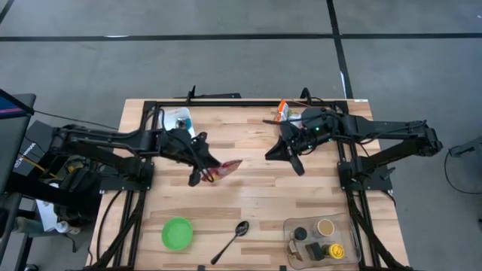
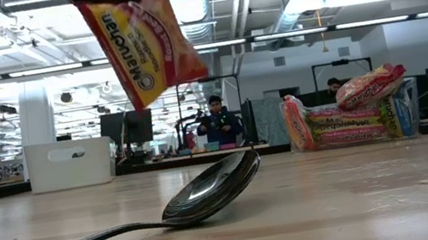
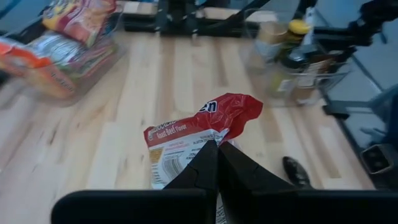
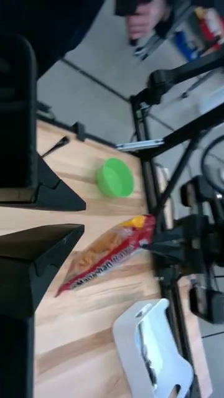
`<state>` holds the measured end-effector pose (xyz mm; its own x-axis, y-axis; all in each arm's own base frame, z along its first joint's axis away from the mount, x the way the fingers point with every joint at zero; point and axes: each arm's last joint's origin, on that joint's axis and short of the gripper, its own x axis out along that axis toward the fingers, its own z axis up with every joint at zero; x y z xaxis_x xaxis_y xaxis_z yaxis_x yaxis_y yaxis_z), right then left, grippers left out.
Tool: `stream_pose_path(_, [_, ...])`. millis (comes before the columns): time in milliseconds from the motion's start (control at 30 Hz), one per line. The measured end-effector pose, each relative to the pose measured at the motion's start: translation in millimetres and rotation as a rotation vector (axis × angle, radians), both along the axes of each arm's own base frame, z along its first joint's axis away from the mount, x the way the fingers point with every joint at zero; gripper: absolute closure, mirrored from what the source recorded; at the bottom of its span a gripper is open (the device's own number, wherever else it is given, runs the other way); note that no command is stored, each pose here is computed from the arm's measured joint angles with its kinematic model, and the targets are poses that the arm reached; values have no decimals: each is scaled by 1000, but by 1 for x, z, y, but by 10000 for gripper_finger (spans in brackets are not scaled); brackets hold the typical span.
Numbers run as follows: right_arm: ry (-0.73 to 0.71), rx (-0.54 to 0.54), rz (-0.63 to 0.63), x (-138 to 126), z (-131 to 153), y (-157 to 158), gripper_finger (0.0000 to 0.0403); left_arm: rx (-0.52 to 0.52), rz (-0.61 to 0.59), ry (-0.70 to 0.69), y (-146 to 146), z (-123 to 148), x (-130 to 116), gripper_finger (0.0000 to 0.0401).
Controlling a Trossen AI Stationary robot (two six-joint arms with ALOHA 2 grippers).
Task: Pick & Place Food Item
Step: Put the red noodle pack into the top transparent bin
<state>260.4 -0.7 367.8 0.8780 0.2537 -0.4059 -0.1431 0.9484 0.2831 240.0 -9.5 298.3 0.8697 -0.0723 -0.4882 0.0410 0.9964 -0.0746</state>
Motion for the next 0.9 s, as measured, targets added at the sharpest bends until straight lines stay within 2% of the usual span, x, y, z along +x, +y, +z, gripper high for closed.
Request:
stream_pose_path(267, [-105, 97, -40, 5, 12, 0, 363, -10, -17, -54, 0, 8, -3, 401])
stream_pose_path(500, [-150, 91, -46, 6, 16, -3, 363, -54, -109, -120, -3, 14, -1, 401])
stream_pose_path(767, [-148, 86, -49, 6, 16, -4, 363, -53, -115, -212, -3, 22, 2, 401])
stream_pose_path(900, [-121, -8, -16, 4, 11, -4, 363, -51, -115, -263, -3, 27, 4, 401])
